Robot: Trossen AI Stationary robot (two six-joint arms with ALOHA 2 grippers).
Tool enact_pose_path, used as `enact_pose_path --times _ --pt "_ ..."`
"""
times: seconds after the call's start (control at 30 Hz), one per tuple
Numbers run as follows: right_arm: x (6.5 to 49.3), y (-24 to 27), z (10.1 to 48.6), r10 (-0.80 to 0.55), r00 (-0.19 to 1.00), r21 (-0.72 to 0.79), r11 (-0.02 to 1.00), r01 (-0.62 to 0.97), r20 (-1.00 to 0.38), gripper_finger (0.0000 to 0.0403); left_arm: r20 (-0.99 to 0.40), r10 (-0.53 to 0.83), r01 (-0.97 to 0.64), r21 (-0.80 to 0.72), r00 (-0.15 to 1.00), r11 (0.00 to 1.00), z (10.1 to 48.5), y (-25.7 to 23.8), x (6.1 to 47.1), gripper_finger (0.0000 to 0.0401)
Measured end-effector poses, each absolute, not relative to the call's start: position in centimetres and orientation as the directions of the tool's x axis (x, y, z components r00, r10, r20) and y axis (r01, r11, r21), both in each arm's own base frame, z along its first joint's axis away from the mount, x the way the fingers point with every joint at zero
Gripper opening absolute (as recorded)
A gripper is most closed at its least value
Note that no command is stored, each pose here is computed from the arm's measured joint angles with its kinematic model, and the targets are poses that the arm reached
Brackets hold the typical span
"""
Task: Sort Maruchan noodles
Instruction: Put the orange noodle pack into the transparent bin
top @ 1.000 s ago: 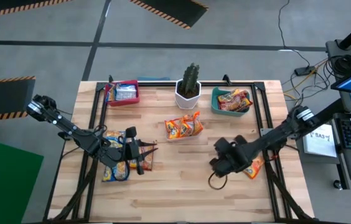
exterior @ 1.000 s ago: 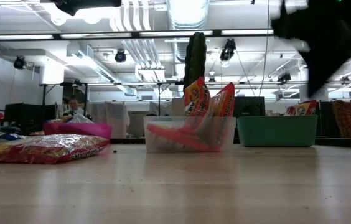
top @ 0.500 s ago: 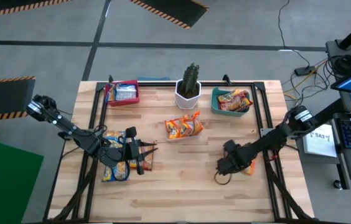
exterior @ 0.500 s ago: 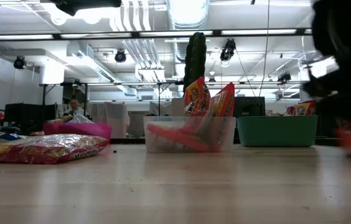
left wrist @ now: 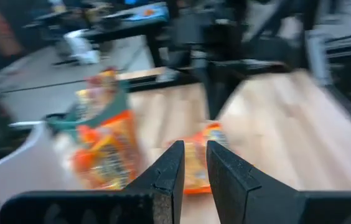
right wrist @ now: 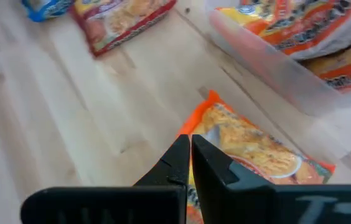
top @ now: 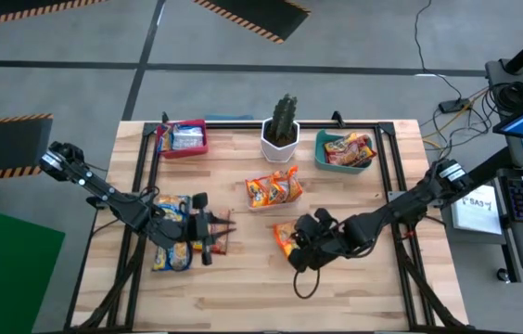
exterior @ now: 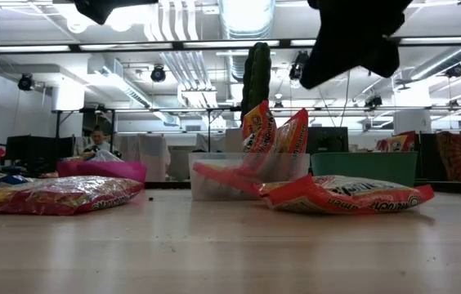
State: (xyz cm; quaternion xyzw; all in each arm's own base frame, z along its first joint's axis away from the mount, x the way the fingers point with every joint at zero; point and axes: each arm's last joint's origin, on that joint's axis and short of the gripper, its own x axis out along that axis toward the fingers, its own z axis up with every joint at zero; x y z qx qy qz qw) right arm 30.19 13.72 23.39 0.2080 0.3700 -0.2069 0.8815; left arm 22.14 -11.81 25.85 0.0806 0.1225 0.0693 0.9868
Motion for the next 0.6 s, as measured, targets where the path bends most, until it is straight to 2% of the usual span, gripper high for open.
enact_pose_path --times 0.07,0.23,0.6 --pt "30.3 13.8 23.6 -0.198 0.644 0.219 0.833 0.508 -0.739 0.0009 -0.242 0.114 -0.074 0.168 0.963 0.983 25.5 -12.1 22.4 0.0052" --pt "30.0 13.8 23.1 -0.178 0.627 0.221 0.835 0.504 -0.758 0.0009 -0.279 0.134 -0.081 0.194 0.951 0.978 24.3 -12.7 23.9 0.0052" --pt "27.9 12.8 20.3 -0.191 0.559 0.192 0.810 0.554 -0.807 0.0009 -0.430 0.111 0.017 0.283 0.896 0.959 20.2 -13.9 30.7 0.0052"
